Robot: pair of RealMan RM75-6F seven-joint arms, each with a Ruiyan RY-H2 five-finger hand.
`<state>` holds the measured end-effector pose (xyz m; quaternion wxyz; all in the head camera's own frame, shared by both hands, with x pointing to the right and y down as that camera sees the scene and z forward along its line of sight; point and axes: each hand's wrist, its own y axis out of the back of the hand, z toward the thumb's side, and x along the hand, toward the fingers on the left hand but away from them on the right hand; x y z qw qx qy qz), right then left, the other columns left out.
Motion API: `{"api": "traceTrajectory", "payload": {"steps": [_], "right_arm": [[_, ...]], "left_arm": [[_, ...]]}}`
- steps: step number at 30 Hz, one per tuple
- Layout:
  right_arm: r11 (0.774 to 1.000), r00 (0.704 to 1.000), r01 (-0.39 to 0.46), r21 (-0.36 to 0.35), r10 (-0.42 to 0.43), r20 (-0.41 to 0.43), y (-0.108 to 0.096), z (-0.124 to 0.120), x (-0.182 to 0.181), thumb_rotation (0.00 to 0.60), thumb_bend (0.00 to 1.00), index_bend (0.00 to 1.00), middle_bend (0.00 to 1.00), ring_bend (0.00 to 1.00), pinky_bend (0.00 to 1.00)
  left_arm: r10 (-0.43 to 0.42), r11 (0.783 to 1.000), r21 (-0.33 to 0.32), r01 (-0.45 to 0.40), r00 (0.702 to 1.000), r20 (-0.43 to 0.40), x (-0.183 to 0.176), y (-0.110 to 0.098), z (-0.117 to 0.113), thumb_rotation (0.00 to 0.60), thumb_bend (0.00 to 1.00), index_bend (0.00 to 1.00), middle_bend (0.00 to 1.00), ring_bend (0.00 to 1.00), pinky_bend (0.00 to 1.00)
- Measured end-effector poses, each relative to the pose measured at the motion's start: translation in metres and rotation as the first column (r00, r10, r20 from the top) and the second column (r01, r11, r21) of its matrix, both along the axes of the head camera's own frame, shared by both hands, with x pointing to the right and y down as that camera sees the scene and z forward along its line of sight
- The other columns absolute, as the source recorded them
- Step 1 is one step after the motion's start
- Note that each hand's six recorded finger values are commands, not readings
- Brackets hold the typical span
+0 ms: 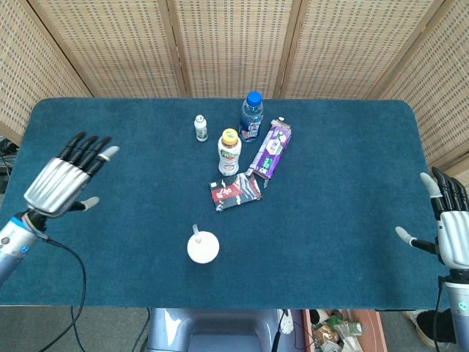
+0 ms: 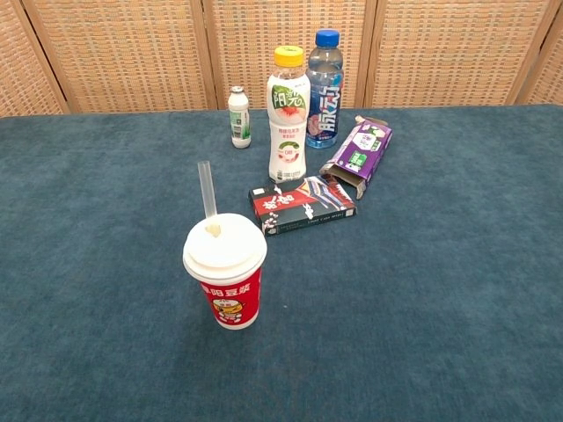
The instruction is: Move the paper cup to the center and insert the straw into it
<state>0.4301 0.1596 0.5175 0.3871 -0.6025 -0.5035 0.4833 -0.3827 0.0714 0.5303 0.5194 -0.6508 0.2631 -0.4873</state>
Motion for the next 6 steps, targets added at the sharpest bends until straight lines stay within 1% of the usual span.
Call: {"api": "traceTrajectory", "payload": {"steps": [1, 2, 4, 6], "right_arm": [[1.0, 1.0, -0.003, -0.003, 0.003, -0.015, 0.0, 0.001, 0.001, 0.6, 0.0, 0.0, 0.0, 0.0, 0.0], [1.0, 1.0, -0.006, -0.007, 0.006, -0.03, 0.0, 0.002, 0.002, 0.6, 0.0, 0.0, 0.0, 0.0, 0.0], [1.0, 0.998, -0.012, -0.012, 0.011, -0.069, 0.0, 0.004, 0.004, 0.6, 0.0, 0.0, 0.0, 0.0, 0.0], [1.0, 0.994, -0.017, -0.01, 0.016, -0.109, -0.001, 0.005, 0.005, 0.6, 0.0, 0.0, 0.0, 0.0, 0.0]], "left_arm": [[-0.07, 0.997, -0.014, 0.07, 0.998, -0.004, -0.014, 0.008, 0.005, 0.6, 0.13, 0.0, 0.0, 0.0, 0.0], [-0.153, 0.988, -0.028, 0.153, 0.988, -0.011, -0.029, 0.02, 0.011, 0.6, 0.13, 0.0, 0.0, 0.0, 0.0], [-0.252, 0.967, -0.038, 0.251, 0.968, -0.02, -0.043, 0.039, 0.019, 0.6, 0.13, 0.0, 0.0, 0.0, 0.0], [-0.342, 0.939, -0.051, 0.341, 0.939, -0.017, -0.054, 0.057, 0.027, 0.6, 0.13, 0.0, 0.0, 0.0, 0.0]]}}
